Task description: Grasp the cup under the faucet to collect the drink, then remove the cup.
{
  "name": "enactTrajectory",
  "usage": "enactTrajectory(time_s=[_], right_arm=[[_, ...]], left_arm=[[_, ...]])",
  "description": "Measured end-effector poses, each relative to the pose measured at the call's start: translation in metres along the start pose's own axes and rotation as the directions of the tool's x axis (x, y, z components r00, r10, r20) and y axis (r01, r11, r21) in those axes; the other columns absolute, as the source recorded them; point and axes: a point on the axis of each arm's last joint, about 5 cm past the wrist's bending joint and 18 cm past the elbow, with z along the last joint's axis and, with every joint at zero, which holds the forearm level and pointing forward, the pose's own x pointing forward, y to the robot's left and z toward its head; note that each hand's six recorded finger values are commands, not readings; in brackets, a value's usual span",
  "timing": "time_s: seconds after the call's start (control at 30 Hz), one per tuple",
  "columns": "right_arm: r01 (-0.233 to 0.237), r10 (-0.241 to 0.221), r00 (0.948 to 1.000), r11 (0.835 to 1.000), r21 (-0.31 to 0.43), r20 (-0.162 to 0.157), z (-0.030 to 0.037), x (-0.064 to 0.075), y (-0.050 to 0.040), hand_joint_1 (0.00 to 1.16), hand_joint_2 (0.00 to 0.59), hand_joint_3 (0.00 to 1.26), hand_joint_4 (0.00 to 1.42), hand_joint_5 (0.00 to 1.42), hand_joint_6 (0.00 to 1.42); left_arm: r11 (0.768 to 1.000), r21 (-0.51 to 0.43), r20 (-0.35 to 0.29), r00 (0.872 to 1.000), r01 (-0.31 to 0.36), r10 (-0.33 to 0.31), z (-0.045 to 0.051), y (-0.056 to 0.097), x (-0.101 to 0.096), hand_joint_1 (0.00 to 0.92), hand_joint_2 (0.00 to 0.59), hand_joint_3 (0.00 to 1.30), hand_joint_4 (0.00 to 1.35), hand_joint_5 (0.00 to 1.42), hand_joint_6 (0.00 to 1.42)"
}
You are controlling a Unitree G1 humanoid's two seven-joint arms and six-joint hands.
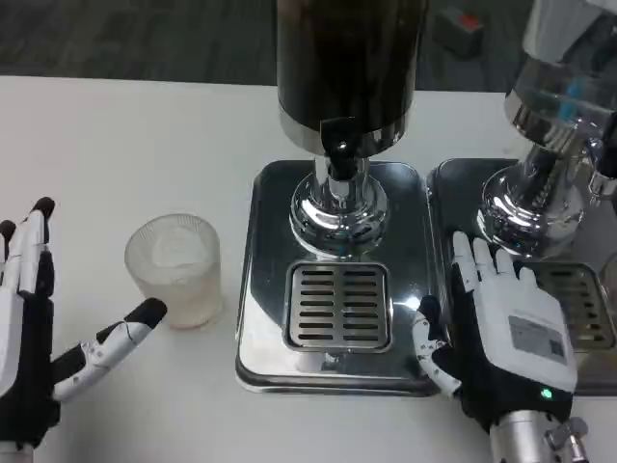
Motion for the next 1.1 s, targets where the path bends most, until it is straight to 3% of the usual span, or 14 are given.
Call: enactTrajectory(time_s=[0.13, 0.2, 0.27, 0.47, 0.77, 0.87, 1.1], right_arm=[[0.006, -0.006, 0.9999, 1.0, 0.009, -0.014, 0.0014, 0.0, 0.0007, 0.38, 0.577, 0.01, 0.0, 0.0, 0.0], [0.01, -0.009, 0.9997, 1.0, 0.021, -0.022, 0.0034, -0.001, 0.0014, 0.38, 0.577, 0.01, 0.0, 0.0, 0.0], [0.01, -0.009, 0.9996, 1.0, 0.025, -0.028, 0.004, -0.001, 0.0019, 0.38, 0.577, 0.02, 0.0, 0.0, 0.0], [0.01, -0.008, 0.9988, 1.0, 0.025, -0.048, 0.0036, -0.002, 0.0026, 0.38, 0.577, 0.02, 0.0, 0.0, 0.0], [0.008, -0.007, 0.9987, 1.0, 0.024, -0.051, 0.0038, -0.002, 0.0028, 0.38, 0.577, 0.04, 0.0, 0.0, 0.0], [0.008, -0.007, 0.9986, 1.0, 0.024, -0.052, 0.0038, -0.002, 0.0028, 0.38, 0.577, 0.04, 0.0, 0.0, 0.0], [0.007, -0.006, 0.9987, 1.0, 0.024, -0.051, 0.0039, -0.002, 0.0029, 0.38, 0.577, 0.05, 0.0, 0.0, 0.0]], left_arm=[[0.99, -0.136, 0.005, 0.999, 0.041, -0.041, -0.0065, -0.004, 0.011, 0.0, 0.0, 0.0, 0.0, 0.0, 0.0], [0.964, -0.254, -0.008, 0.996, 0.081, -0.085, -0.0123, -0.008, 0.018, 0.0, 0.0, 0.0, 0.0, 0.0, 0.0], [0.951, -0.293, -0.007, 0.994, 0.098, -0.105, -0.0153, -0.011, 0.021, 0.0, 0.0, 0.0, 0.0, 0.0, 0.0], [0.951, -0.286, 0.016, 0.993, 0.114, -0.115, -0.019, -0.018, 0.017, 0.0, 0.0, 0.0, 0.0, 0.0, 0.0], [0.952, -0.274, -0.04, 0.987, 0.14, -0.156, -0.027, -0.026, 0.014, 0.001, 0.0, 0.0, 0.0, 0.0, 0.0], [0.949, -0.278, -0.055, 0.984, 0.15, -0.171, -0.0237, -0.033, 0.024, 0.002, 0.0, 0.0, 0.0, 0.0, 0.0], [0.945, -0.253, 0.011, 0.977, 0.207, -0.211, -0.0132, -0.041, 0.035, 0.044, 0.0, 0.0, 0.0, 0.0, 0.0]])
